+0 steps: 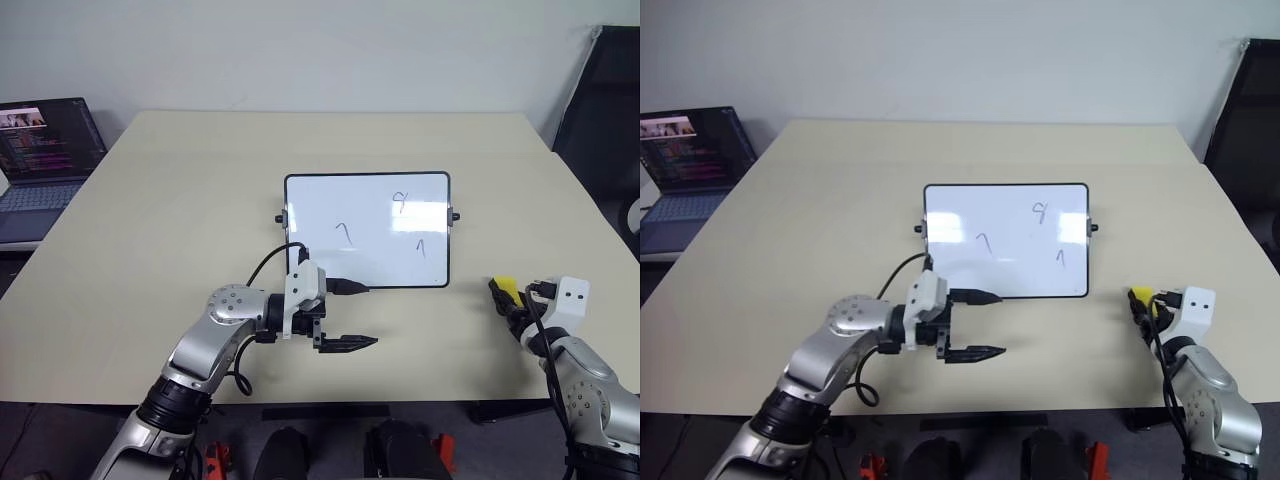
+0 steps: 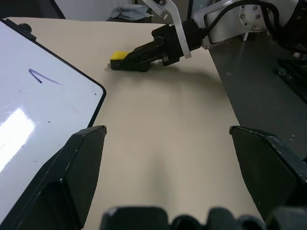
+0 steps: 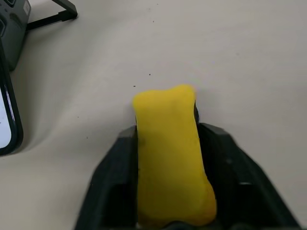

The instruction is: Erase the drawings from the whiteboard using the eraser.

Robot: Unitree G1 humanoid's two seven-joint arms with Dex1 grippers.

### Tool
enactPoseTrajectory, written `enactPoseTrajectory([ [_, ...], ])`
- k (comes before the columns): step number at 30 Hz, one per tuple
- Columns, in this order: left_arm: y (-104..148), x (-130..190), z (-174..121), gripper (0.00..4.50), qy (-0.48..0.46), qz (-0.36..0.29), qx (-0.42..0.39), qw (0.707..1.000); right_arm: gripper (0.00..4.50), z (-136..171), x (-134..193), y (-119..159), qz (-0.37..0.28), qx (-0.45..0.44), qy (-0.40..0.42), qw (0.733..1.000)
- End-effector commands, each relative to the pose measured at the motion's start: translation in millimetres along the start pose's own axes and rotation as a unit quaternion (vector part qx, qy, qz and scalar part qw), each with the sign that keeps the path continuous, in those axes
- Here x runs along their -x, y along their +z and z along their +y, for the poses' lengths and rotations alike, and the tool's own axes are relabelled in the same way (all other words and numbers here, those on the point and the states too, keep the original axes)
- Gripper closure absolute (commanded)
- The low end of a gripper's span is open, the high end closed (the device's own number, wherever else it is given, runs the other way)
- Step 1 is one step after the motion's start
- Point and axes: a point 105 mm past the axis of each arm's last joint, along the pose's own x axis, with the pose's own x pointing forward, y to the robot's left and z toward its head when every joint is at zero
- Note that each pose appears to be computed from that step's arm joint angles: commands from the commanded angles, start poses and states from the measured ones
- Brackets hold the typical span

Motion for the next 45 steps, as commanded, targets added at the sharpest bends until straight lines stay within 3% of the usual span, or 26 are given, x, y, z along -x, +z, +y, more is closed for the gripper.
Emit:
enactPoseTrajectory([
  [1,7.3,0.3,2.6,0.00,0.004,-0.011,-0.016,1.000,3.24,-4.0,2.2,13.9,-0.027,0.006,-0.006,1.000],
  [8,7.5,0.6,4.2,0.00,0.008,-0.013,-0.019,1.000,3.24,0.1,2.3,17.0,-0.032,0.019,0.001,0.999],
  [14,12.6,2.2,16.8,0.00,0.063,-0.030,-0.039,0.997,3.24,20.0,6.1,20.5,-0.060,0.075,0.031,0.995],
  [20,4.1,0.3,28.0,0.00,0.107,-0.003,-0.073,0.992,3.24,39.3,7.0,31.0,-0.101,0.085,0.051,0.990],
  [27,-5.2,2.0,55.6,0.00,0.167,0.038,-0.115,0.979,3.24,85.5,7.2,51.1,-0.156,0.097,0.109,0.977],
  [37,-1.6,-6.1,66.8,0.00,0.169,0.035,-0.131,0.976,3.24,127.6,-6.1,62.9,-0.178,0.087,0.150,0.969],
  [45,-1.1,-10.1,70.3,0.00,0.167,0.040,-0.137,0.976,3.24,140.7,-20.2,69.5,-0.183,0.096,0.165,0.964],
])
